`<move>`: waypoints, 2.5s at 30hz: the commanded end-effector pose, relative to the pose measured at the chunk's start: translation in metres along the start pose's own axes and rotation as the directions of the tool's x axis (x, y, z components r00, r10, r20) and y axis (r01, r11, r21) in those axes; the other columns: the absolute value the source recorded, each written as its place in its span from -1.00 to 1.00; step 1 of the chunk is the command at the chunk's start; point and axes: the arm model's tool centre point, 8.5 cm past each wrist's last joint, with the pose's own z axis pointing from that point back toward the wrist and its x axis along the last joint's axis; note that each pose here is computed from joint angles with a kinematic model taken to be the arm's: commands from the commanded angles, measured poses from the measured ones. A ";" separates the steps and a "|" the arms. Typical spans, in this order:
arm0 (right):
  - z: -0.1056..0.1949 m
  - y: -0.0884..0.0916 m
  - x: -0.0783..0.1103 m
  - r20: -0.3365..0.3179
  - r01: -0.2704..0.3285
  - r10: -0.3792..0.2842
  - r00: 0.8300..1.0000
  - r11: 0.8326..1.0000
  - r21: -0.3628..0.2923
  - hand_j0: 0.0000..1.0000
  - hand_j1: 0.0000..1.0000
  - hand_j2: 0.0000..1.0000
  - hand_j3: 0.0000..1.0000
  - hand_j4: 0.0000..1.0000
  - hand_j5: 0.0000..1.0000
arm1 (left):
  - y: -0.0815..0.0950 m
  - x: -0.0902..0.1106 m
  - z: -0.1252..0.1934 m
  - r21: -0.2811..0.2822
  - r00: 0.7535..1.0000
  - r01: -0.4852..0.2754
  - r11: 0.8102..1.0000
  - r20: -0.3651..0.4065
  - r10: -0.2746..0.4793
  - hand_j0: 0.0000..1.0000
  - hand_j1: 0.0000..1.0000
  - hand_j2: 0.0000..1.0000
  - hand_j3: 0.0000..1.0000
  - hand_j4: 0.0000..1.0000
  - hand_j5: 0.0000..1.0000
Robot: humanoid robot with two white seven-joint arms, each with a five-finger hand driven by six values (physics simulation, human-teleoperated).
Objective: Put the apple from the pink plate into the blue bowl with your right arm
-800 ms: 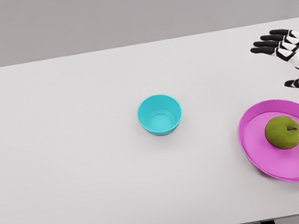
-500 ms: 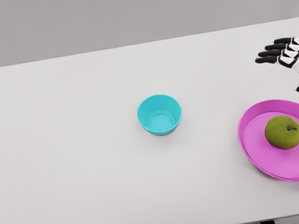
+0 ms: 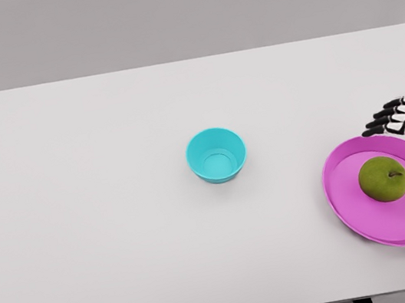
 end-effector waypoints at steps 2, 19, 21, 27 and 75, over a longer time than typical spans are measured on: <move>-0.004 0.006 0.003 0.017 0.013 -0.013 1.000 1.000 0.018 1.00 1.00 1.00 1.00 1.00 1.00 | 0.000 0.000 0.000 0.000 1.000 0.000 1.000 0.000 0.000 1.00 1.00 1.00 1.00 1.00 1.00; -0.031 0.034 0.022 0.089 0.063 -0.069 0.994 0.995 0.076 1.00 1.00 1.00 1.00 1.00 1.00 | 0.000 0.000 0.000 0.000 1.000 0.000 1.000 0.000 0.000 1.00 1.00 1.00 1.00 1.00 1.00; -0.031 0.033 0.021 0.087 0.060 -0.066 0.994 0.996 0.073 1.00 1.00 1.00 1.00 1.00 1.00 | 0.000 0.000 0.000 0.000 1.000 0.000 1.000 0.000 0.000 1.00 1.00 1.00 1.00 1.00 1.00; -0.041 0.039 0.019 0.095 0.077 -0.085 0.992 0.994 0.081 1.00 1.00 1.00 1.00 1.00 1.00 | 0.000 0.000 0.000 0.000 1.000 0.000 1.000 0.000 0.000 1.00 1.00 1.00 1.00 1.00 1.00; -0.062 -0.012 0.012 0.097 0.020 -0.013 0.995 0.997 -0.075 -0.13 -0.13 -0.13 -0.13 -0.13 -0.13 | 0.000 0.000 0.000 0.000 1.000 0.000 1.000 0.000 0.000 1.00 1.00 1.00 1.00 1.00 1.00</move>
